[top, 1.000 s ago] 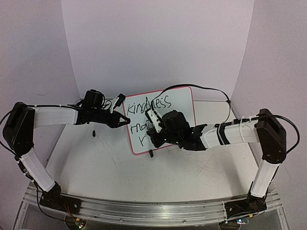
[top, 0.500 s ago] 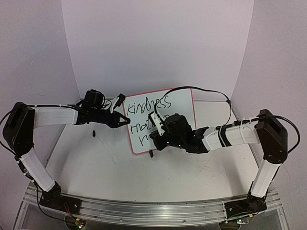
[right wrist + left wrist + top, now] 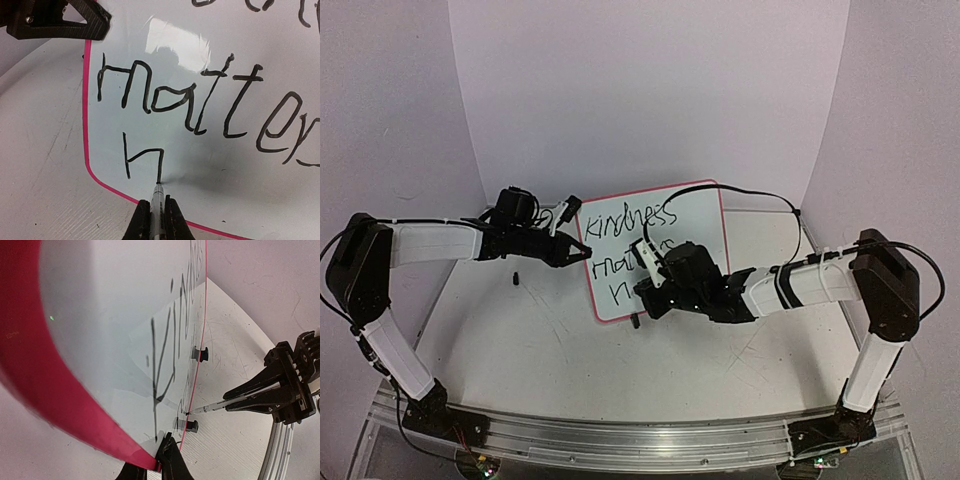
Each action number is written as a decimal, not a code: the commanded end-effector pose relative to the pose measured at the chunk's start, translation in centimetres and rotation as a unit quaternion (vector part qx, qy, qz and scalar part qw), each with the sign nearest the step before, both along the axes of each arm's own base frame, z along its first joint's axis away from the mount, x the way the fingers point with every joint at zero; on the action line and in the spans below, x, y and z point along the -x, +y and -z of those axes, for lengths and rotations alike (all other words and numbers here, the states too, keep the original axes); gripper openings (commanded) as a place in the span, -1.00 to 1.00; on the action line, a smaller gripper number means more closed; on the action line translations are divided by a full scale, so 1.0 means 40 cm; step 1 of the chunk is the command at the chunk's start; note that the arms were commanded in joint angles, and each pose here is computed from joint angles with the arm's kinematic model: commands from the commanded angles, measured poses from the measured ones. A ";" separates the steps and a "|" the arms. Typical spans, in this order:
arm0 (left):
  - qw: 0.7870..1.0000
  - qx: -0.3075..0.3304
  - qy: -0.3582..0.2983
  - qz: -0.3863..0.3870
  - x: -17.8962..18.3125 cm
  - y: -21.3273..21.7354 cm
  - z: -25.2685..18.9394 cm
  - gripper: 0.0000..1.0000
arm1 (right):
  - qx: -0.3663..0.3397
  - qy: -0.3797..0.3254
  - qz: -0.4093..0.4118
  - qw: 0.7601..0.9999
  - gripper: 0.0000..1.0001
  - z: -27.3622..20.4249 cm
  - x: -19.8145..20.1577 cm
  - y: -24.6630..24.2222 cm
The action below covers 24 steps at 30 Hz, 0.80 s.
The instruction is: Write a sentence on the whiteboard
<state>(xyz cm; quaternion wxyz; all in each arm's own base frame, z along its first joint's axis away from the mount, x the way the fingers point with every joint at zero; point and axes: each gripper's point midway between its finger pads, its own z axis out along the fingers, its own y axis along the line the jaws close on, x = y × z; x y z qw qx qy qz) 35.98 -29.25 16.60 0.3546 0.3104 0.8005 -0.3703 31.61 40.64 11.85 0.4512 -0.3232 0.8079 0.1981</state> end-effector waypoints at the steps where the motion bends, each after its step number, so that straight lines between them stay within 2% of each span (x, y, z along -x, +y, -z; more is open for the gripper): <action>1: 0.991 -0.096 -0.045 -0.078 -0.085 0.077 0.066 -1.00 | -0.018 -0.014 0.019 1.000 -1.00 -0.039 -0.030 0.001; 15: 0.991 -0.097 -0.044 -0.077 -0.084 0.078 0.069 -1.00 | -0.046 -0.045 0.044 0.997 -1.00 -0.113 -0.076 0.013; 24: 0.991 -0.099 -0.045 -0.079 -0.085 0.079 0.070 -1.00 | -0.039 -0.056 0.081 0.994 -1.00 -0.121 -0.094 -0.033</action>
